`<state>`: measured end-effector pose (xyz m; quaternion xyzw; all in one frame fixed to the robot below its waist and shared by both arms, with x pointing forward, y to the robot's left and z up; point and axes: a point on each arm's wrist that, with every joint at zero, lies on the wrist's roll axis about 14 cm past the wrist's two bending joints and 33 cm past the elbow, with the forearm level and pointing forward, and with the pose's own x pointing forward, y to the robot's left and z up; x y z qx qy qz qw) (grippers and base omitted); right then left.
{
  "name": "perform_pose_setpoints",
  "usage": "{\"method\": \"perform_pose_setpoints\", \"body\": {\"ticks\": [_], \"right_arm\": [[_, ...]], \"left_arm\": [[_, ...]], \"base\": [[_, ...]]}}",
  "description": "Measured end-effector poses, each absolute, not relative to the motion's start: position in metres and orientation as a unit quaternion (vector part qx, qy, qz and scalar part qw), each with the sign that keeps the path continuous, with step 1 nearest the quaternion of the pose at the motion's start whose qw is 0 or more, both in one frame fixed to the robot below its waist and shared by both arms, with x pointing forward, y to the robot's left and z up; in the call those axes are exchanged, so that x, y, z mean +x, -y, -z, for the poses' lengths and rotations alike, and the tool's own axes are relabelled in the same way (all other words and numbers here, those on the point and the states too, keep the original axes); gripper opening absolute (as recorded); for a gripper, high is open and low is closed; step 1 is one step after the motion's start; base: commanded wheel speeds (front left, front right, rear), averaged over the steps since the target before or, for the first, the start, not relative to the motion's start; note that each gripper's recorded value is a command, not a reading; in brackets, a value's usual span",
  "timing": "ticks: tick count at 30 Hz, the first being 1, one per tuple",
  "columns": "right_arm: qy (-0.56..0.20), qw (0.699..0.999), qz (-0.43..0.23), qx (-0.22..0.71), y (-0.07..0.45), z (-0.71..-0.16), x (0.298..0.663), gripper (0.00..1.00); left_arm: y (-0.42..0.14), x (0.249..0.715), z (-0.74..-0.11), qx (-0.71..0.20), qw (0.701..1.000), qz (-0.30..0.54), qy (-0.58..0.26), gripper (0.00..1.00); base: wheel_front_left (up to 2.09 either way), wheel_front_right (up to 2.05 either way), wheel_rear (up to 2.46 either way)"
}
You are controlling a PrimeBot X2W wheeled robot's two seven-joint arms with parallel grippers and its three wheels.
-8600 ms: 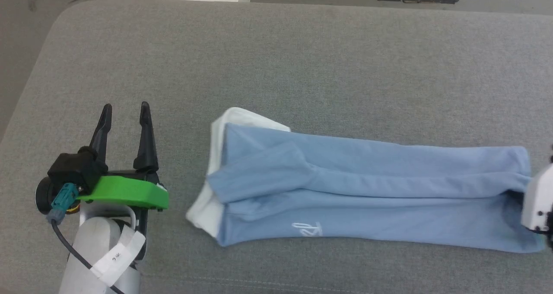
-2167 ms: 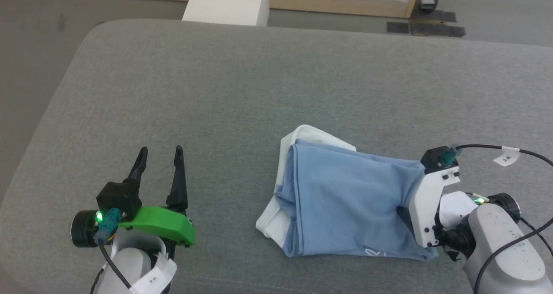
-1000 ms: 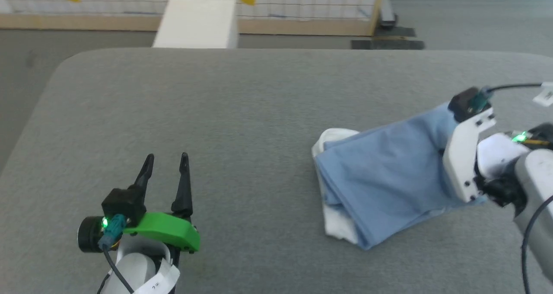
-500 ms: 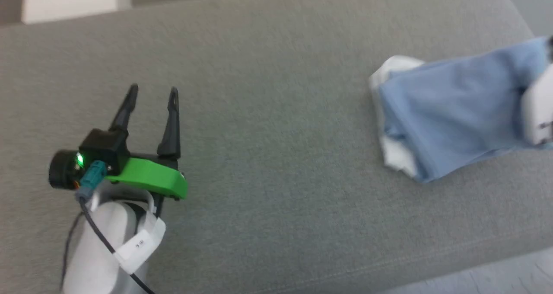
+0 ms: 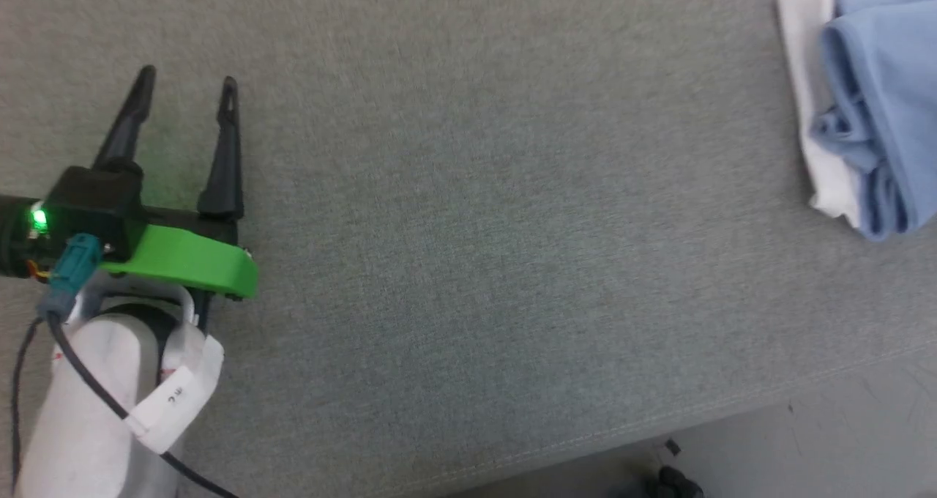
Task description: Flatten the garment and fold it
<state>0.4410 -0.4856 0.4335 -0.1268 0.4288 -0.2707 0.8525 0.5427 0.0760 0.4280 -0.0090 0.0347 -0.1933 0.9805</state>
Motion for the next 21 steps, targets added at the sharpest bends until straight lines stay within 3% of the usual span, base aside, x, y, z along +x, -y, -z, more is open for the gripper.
{"method": "perform_pose_setpoints", "body": {"ticks": [3,8,21], "right_arm": [[-0.434,0.844,0.287,-0.13,0.492,-0.422,0.444,1.0],[-0.385,0.867,0.287,-0.134,0.489,-0.426,0.462,1.0],[-0.133,0.967,0.19,-0.107,0.423,-0.561,0.51,1.0]], "left_arm": [[-0.081,0.546,-0.409,-0.006,0.981,0.188,-0.053,1.0],[-0.078,0.548,-0.396,-0.008,0.98,0.189,-0.063,1.0],[-0.078,0.511,-0.422,-0.055,0.984,0.158,-0.053,1.0]], "base": [[0.0,0.0,0.0],[0.0,0.0,0.0],[0.0,0.0,0.0]]}}
